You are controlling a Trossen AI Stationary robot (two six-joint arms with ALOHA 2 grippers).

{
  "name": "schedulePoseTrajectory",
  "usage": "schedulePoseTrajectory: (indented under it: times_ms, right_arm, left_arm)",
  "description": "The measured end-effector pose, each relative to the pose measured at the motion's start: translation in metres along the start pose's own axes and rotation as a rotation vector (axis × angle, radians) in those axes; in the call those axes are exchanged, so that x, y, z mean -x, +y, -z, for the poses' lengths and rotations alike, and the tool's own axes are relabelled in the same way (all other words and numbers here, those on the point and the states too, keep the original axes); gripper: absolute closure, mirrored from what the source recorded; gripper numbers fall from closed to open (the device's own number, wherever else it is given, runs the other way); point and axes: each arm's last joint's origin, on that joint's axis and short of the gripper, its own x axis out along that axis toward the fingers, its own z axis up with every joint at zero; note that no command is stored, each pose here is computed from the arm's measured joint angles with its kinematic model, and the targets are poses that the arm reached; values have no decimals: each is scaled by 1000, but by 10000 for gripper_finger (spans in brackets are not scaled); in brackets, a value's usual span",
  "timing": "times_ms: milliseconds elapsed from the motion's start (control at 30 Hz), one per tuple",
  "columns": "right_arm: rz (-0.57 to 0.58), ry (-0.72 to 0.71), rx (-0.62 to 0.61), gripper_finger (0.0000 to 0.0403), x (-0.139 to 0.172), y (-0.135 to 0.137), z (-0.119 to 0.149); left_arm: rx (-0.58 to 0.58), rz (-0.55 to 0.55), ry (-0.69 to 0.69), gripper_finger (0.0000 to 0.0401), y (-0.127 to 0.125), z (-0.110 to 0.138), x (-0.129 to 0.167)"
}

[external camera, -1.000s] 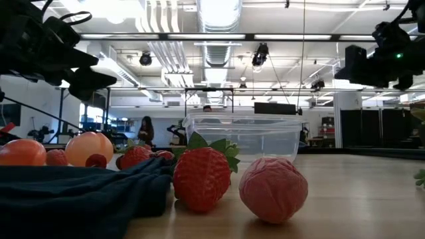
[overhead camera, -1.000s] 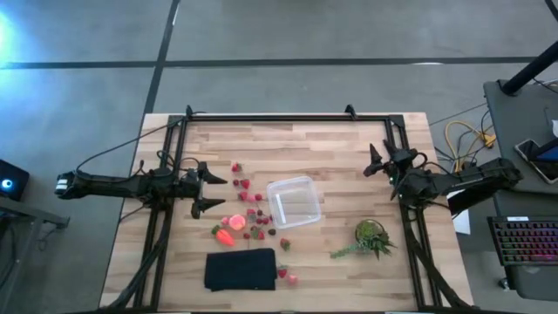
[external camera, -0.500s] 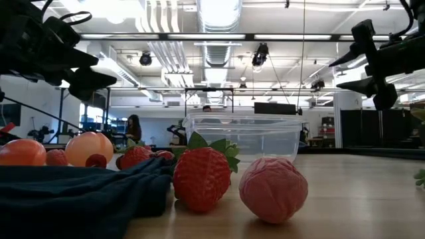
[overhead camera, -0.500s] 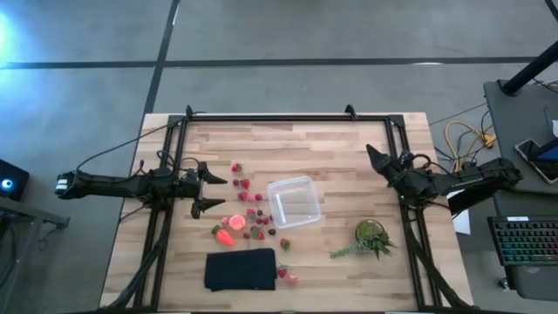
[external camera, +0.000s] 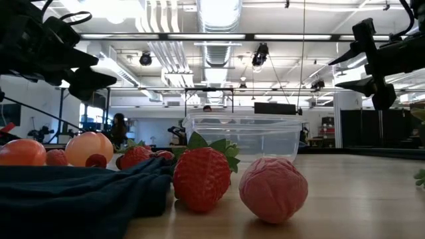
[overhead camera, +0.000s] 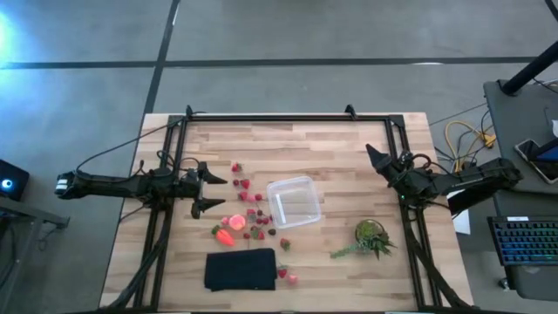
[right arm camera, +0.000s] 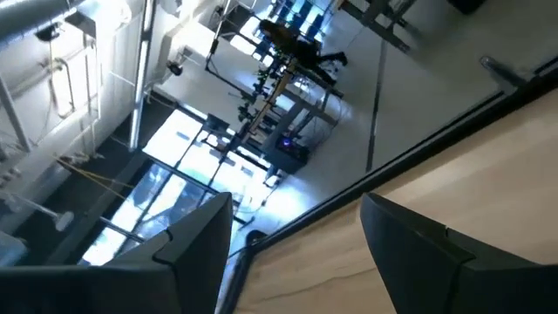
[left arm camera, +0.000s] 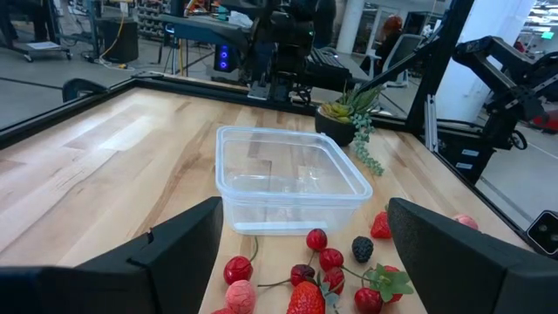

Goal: Pick and placing Produce into tupperware
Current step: Put the pink peach into the container

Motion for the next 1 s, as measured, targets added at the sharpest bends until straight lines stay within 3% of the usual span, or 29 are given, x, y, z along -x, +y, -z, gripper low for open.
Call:
schedulePoseTrajectory:
  times_ms: [67, 200, 400, 500, 633, 833, 933, 1000]
  right_arm:
    - [0, 0, -17, 157, 0, 0, 0]
    - [-34, 48, -204, 157, 0, 2, 0]
    - [-322, 313, -97, 170, 0, 16, 2]
    - [-457, 346, -88, 178, 1, 23, -3]
    - [-540, 395, -80, 181, 0, 26, -4]
    - [-597, 497, -108, 182, 0, 31, -5]
    - [-567, 545, -7, 182, -2, 47, -10]
    - [-489, 614, 125, 181, -5, 60, -14]
  left_arm:
    - [0, 0, 0, 91, 0, 0, 0]
    - [0, 0, 0, 91, 0, 0, 0]
    - [0, 0, 0, 91, 0, 0, 0]
    - [0, 0, 0, 91, 0, 0, 0]
    - [0, 0, 0, 91, 0, 0, 0]
    - [0, 0, 0, 91, 0, 0, 0]
    - [0, 0, 0, 91, 0, 0, 0]
    - [0, 0, 0, 91, 0, 0, 0]
